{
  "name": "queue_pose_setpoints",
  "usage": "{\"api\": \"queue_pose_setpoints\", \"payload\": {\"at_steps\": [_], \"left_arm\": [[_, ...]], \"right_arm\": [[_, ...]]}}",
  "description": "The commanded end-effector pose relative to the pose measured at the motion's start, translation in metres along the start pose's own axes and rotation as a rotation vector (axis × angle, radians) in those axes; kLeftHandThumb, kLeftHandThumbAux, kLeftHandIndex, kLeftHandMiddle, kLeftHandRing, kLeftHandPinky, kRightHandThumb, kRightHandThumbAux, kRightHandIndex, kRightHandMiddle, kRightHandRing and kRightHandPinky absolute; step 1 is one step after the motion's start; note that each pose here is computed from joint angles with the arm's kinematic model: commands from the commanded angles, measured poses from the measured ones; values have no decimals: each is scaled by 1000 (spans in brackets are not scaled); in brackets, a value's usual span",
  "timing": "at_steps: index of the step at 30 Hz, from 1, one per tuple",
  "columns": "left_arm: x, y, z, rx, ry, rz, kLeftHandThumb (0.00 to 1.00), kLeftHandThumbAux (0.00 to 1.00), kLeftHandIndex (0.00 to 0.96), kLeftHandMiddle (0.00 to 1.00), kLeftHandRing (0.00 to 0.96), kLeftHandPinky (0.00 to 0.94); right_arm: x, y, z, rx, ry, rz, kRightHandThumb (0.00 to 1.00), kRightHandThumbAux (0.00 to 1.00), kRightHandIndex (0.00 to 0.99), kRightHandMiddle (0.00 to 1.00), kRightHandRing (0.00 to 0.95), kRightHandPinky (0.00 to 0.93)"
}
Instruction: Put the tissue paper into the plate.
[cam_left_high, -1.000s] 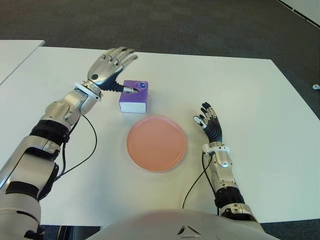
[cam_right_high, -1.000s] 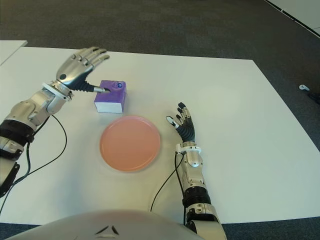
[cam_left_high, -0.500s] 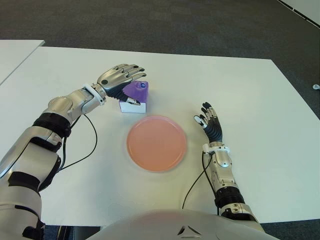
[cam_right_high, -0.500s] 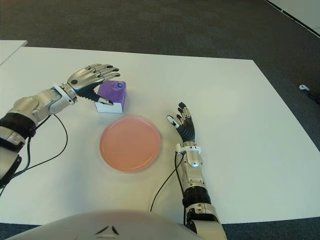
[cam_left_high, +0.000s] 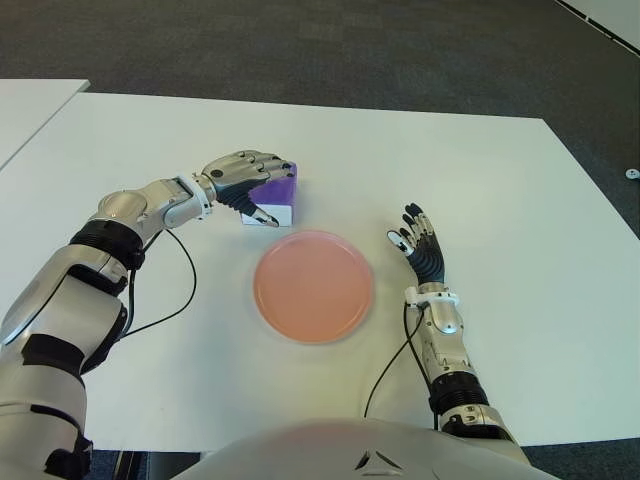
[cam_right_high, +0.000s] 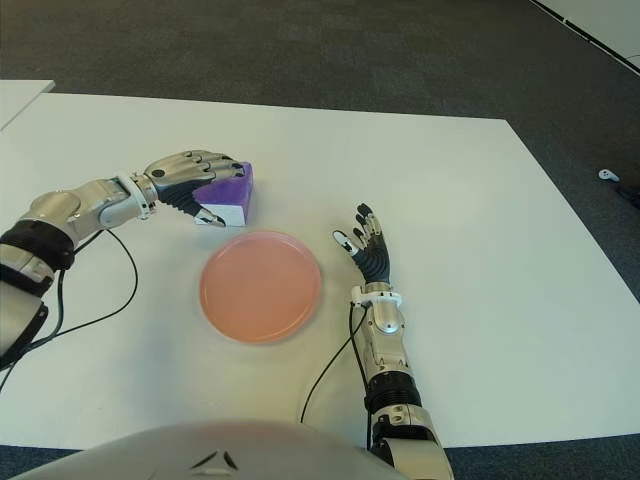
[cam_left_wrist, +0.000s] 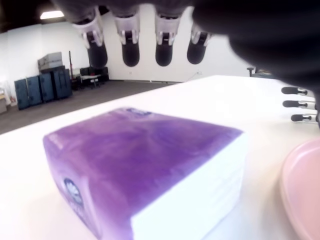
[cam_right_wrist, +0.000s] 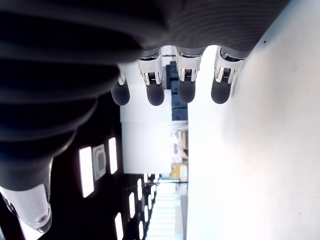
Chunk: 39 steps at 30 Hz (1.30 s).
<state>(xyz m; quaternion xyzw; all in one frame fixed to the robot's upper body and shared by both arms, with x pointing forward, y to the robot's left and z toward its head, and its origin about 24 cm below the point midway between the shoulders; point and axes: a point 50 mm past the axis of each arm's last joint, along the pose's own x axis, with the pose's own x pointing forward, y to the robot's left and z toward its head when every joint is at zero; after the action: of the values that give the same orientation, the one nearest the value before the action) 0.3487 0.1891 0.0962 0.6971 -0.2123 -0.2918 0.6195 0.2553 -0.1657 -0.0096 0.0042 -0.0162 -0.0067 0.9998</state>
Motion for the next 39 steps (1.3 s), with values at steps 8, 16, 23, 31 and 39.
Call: {"api": "queue_pose_setpoints", "payload": {"at_steps": [8, 16, 23, 31, 39], "left_arm": [[4, -3, -3, 55, 17, -35, 39, 278, 0, 0, 0, 0], [6, -3, -6, 126, 35, -3, 31, 283, 0, 0, 0, 0], [8, -1, -7, 194, 51, 68, 22, 276, 0, 0, 0, 0], [11, -1, -9, 278, 71, 121, 25, 282, 0, 0, 0, 0], [13, -6, -7, 366, 70, 167, 20, 281, 0, 0, 0, 0]], "right_arm": [[-44, 1, -60, 36, 331, -14, 0, 604, 0, 0, 0, 0], [-44, 3, -60, 44, 337, -12, 0, 586, 0, 0, 0, 0], [-44, 2, -59, 41, 333, -17, 2, 564, 0, 0, 0, 0], [-44, 2, -60, 41, 340, -14, 7, 568, 0, 0, 0, 0], [-45, 5, -56, 42, 326, -5, 4, 572, 0, 0, 0, 0]]}}
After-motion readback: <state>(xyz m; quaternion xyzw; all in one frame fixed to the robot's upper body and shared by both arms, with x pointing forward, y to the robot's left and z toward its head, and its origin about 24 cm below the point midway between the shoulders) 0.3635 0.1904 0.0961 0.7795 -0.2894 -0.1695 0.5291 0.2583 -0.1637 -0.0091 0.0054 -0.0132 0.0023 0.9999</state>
